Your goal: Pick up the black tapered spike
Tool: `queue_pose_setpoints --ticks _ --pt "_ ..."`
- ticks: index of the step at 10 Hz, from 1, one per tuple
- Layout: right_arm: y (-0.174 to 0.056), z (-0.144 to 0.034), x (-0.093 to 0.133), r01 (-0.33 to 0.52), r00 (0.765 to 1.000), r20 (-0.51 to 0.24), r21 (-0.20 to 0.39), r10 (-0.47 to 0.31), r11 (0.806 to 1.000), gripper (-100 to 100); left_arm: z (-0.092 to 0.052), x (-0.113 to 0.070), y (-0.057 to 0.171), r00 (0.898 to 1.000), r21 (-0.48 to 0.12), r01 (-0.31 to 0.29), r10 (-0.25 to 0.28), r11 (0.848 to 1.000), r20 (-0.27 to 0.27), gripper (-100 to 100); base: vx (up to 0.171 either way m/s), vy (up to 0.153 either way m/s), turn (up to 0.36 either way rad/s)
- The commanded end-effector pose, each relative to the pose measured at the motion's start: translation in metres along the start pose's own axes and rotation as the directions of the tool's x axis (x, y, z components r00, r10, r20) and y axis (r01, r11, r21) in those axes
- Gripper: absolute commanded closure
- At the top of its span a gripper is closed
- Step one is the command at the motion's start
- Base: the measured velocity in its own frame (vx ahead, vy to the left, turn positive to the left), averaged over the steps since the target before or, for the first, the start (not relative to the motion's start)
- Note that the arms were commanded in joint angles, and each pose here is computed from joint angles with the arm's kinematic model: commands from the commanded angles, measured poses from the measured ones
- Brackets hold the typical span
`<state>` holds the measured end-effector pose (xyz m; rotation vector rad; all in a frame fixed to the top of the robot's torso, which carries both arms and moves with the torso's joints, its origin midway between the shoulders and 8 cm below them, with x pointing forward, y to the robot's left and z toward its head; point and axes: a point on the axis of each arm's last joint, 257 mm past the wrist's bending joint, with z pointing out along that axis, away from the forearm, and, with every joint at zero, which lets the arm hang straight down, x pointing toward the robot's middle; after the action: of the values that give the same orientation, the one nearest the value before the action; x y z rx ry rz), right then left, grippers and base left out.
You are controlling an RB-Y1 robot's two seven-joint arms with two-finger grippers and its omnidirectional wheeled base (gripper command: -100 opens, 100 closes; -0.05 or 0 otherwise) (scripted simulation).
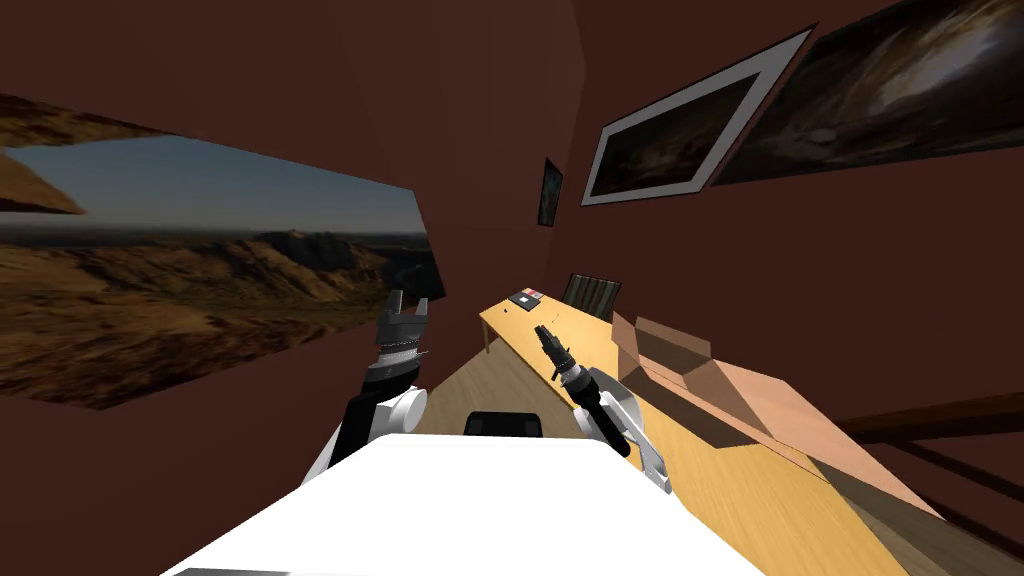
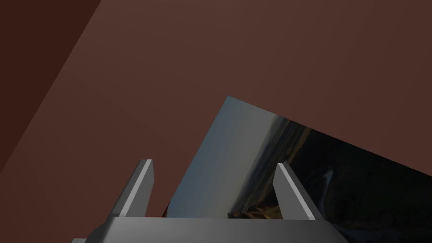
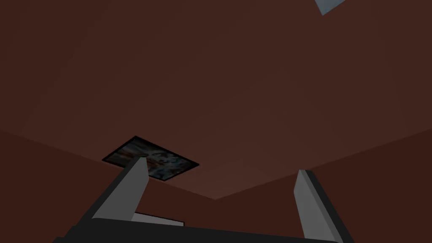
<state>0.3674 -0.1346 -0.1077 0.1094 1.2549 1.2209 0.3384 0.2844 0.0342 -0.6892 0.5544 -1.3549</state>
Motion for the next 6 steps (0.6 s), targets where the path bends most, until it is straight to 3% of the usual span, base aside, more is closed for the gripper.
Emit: queue_pose_setpoints --ticks 1,2,4,5,6 --pt "-0.010 -0.007 0.030 0.070 0.992 -0.102 -0.004 -0.070 0.998 -100 0.000 0.000 0.000 1.000 0.000 0.000 0.000 1.000 0.000 0 0.001 0.015 0.467" --pt "-0.015 -0.010 0.033 0.080 0.990 -0.116 0.003 -0.079 0.997 -100 0.000 0.000 0.000 1.000 0.000 0.000 0.000 1.000 0.000 0 0.004 0.004 0.114" --pt "-0.031 -0.029 0.072 0.170 0.953 -0.252 -0.012 -0.167 0.985 -100 0.000 0.000 0.000 1.000 0.000 0.000 0.000 1.000 0.000 0 0.003 0.008 0.323" --pt "-0.036 -0.032 0.074 0.178 0.948 -0.265 -0.007 -0.174 0.984 -100 0.000 0.000 0.000 1.000 0.000 0.000 0.000 1.000 0.000 0 0.004 -0.007 0.152" --pt "-0.048 -0.048 0.094 0.228 0.913 -0.343 -0.017 -0.220 0.974 -100 0.000 0.000 0.000 1.000 0.000 0.000 0.000 1.000 0.000 0 0.002 -0.002 0.295"
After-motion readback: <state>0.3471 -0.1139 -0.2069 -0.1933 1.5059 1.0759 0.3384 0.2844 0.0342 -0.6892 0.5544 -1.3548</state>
